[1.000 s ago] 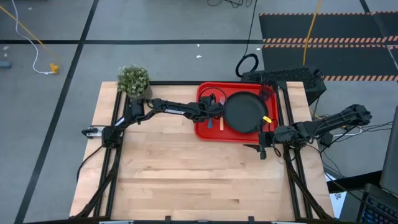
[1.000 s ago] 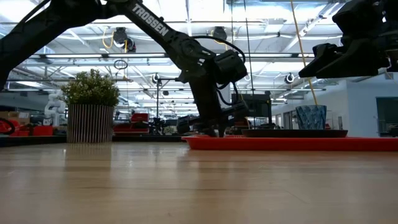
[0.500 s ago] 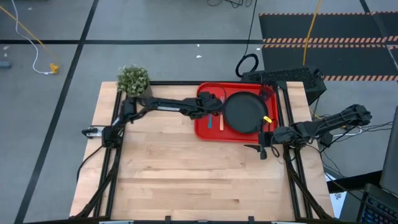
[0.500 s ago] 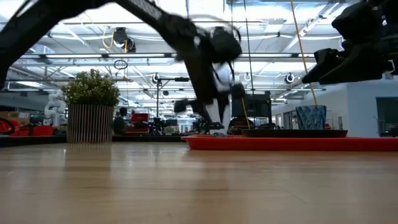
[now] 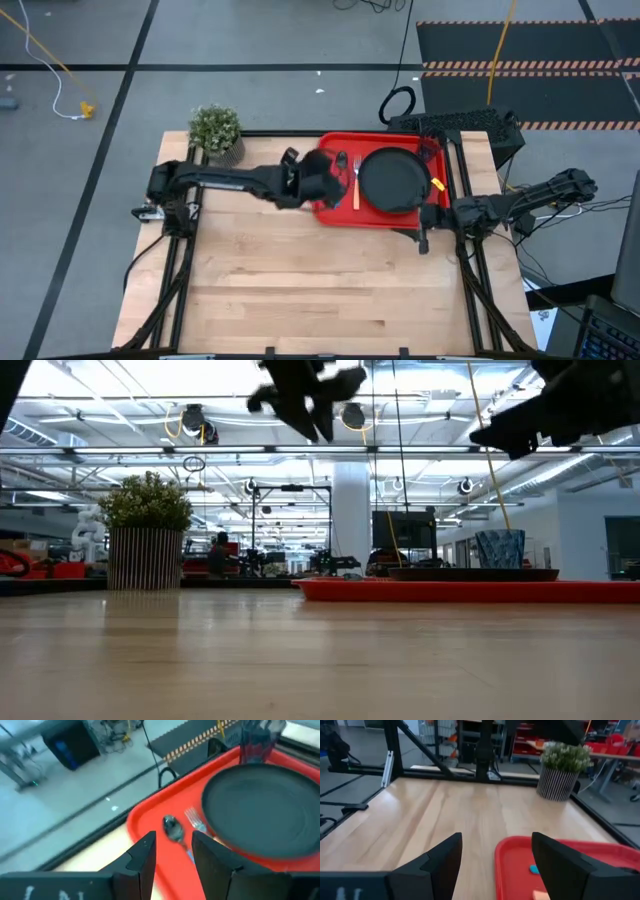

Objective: Pick and place plate/cup/fork/spoon on tray
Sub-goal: Return to Home Position

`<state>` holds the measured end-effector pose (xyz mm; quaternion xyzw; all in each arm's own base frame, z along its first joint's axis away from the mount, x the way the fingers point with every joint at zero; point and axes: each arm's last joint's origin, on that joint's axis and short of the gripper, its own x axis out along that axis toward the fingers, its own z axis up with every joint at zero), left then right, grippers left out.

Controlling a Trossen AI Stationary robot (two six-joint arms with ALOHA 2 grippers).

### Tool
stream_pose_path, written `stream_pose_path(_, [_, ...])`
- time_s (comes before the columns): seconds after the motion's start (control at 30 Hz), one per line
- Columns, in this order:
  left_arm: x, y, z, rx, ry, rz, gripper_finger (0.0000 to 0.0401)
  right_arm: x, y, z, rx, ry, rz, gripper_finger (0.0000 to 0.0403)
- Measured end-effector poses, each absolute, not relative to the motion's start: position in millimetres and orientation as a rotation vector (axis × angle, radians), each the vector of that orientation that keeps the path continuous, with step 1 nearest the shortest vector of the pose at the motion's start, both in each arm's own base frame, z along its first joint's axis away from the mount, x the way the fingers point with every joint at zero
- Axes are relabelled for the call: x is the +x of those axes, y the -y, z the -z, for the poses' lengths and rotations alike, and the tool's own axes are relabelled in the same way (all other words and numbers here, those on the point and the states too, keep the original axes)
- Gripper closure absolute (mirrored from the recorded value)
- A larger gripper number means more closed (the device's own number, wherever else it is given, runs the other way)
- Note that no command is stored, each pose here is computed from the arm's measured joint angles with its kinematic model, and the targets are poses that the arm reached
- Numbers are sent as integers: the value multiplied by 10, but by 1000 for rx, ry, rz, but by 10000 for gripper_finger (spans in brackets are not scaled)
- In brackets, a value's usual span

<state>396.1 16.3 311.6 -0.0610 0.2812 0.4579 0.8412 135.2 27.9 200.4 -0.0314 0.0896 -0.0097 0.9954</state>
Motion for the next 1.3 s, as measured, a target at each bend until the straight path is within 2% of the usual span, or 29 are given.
stream_pose_path(0.27, [3810,367,-3065,3,-698,-872,272,1313,-268,-2063,-115,-129,15,174])
stream_pose_path(0.4, [3729,474,-2881,44,-738,-831,272,1269,-258,-2088,-144,-111,9,196])
stream_pose_path(0.63, [3404,405,-2553,-49,-676,-774,288,1171,-247,-2098,-144,-107,-44,280])
stream_pose_path(0.9, [2915,506,-2212,-112,-501,-585,379,1090,-232,-2061,-136,-142,-68,392])
stream_pose_path(0.97, [2779,553,-2130,-120,-454,-544,394,1090,-231,-2050,-126,-133,-63,398])
stream_pose_path(1.17, [2565,678,-1900,-161,-339,-464,388,1084,-229,-1863,-86,-107,-60,393])
stream_pose_path(1.3, [2483,709,-1786,-148,-341,-444,397,1091,-231,-1717,-88,-105,-60,401])
